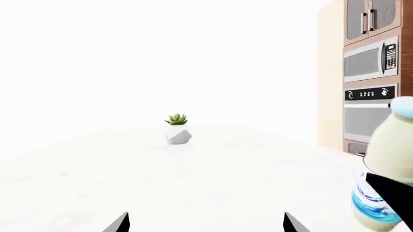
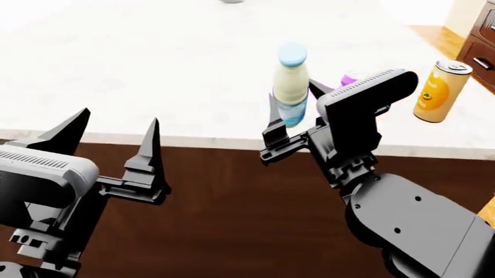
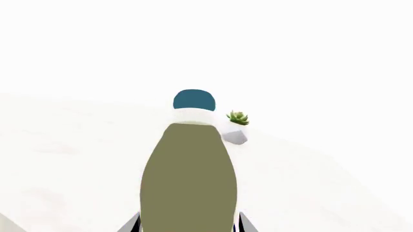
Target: Move the drinks to the dining counter.
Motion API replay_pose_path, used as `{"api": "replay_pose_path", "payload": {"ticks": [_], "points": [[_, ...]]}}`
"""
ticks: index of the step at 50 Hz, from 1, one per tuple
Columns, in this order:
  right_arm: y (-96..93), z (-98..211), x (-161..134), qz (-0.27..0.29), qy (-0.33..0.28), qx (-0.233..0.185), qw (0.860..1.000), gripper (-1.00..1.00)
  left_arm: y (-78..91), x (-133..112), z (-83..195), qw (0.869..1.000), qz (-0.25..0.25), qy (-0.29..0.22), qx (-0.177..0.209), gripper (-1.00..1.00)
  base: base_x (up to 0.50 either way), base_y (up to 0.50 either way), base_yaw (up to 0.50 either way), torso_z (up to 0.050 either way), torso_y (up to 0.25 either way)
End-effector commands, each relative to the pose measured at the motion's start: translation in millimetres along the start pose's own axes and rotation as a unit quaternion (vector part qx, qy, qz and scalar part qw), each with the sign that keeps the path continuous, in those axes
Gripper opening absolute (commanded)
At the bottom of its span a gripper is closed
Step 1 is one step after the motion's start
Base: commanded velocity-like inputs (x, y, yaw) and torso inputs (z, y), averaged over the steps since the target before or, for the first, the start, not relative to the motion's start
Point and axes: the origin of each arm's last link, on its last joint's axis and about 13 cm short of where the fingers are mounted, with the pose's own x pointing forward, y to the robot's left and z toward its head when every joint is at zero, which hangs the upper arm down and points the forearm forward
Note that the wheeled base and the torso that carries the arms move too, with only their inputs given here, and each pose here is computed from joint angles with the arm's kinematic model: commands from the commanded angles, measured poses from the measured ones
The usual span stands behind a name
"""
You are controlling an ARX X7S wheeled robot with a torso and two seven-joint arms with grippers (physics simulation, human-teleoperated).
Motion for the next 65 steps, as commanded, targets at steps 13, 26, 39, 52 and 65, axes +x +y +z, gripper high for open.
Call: {"api": "replay_pose_path", "payload": {"ticks": [13,26,39,52,65], "points": [[-2.5,4.7,2.7,-0.001,-0.024,-0.011,1.0,-1.0,0.5,0.3,-0.9,1.0,-0.001,0.0,-0.002,1.0,-0.52,0.23,0.0,0.0,0.001],[-4.7,4.1,3.2,-0.021,-0.022,0.021,0.999,-1.0,0.6,1.1,-2.4,1.0,0.0,0.002,-0.002,1.0,-0.11,0.15,0.0,0.0,0.002],[-1.8,0.7,4.2,-0.006,-0.005,0.01,1.0,-1.0,0.0,0.6,-1.3,1.0,-0.001,0.001,-0.002,1.0,0.0,0.5,0.0,0.001,0.001],[0.1,-1.8,4.2,-0.001,0.01,0.022,1.0,-1.0,0.1,0.9,-1.6,1.0,-0.001,0.001,-0.003,1.0,0.0,0.14,0.0,0.0,0.002],[3.8,-5.1,4.3,0.034,0.043,0.061,0.997,-1.0,0.3,2.1,-2.9,1.0,0.0,0.003,-0.003,1.0,0.0,0.0,0.0,0.0,0.001]]}}
